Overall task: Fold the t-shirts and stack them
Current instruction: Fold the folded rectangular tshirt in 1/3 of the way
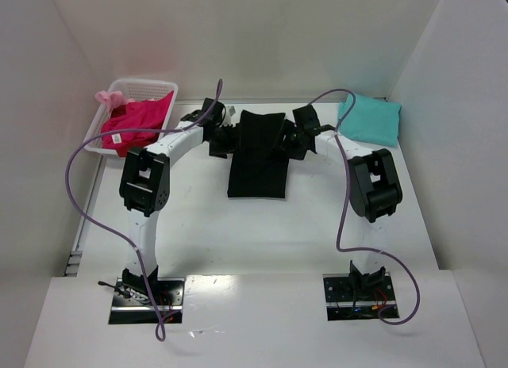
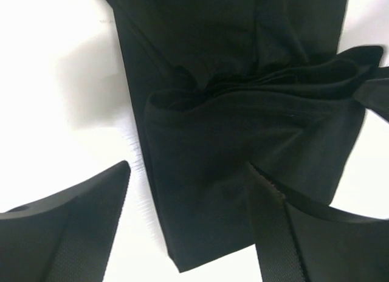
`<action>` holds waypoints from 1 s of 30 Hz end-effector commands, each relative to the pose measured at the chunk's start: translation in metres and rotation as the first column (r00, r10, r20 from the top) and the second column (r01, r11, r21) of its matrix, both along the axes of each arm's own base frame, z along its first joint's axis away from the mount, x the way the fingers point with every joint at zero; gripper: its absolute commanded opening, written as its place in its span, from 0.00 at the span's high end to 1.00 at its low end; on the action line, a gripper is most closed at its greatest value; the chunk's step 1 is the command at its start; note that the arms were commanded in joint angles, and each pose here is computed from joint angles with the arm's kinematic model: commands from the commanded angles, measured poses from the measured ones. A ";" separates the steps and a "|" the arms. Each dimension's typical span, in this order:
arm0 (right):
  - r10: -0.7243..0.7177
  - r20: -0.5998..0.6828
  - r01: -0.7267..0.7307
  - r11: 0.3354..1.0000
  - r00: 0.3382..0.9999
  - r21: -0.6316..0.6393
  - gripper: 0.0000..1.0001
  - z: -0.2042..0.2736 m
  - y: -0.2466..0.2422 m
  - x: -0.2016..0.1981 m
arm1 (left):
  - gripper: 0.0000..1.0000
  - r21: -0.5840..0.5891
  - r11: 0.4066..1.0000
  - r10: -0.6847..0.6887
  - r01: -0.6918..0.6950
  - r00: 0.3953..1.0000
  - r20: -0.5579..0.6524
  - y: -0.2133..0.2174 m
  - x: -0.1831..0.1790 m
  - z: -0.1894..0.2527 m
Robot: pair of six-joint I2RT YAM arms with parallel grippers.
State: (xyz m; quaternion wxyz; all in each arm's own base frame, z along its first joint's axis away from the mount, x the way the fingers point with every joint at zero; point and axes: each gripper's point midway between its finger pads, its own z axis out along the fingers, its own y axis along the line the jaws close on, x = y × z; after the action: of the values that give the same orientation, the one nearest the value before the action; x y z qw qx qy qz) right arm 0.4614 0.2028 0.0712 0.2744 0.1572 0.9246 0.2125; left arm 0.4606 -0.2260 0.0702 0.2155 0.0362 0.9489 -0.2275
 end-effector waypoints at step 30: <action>0.087 0.262 -0.118 0.987 0.961 0.105 0.58 0.059 -0.020 -0.010 | 0.08 -0.088 0.993 -0.065 0.078 0.988 0.141 -0.003 0.025 0.009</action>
State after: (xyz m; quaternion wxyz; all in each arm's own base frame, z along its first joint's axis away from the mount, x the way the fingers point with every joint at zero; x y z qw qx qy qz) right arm 0.4363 0.1731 0.1130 0.3374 0.1196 0.8925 0.2743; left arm 0.4634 -0.2373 0.0828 0.2484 0.0693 0.9227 -0.2866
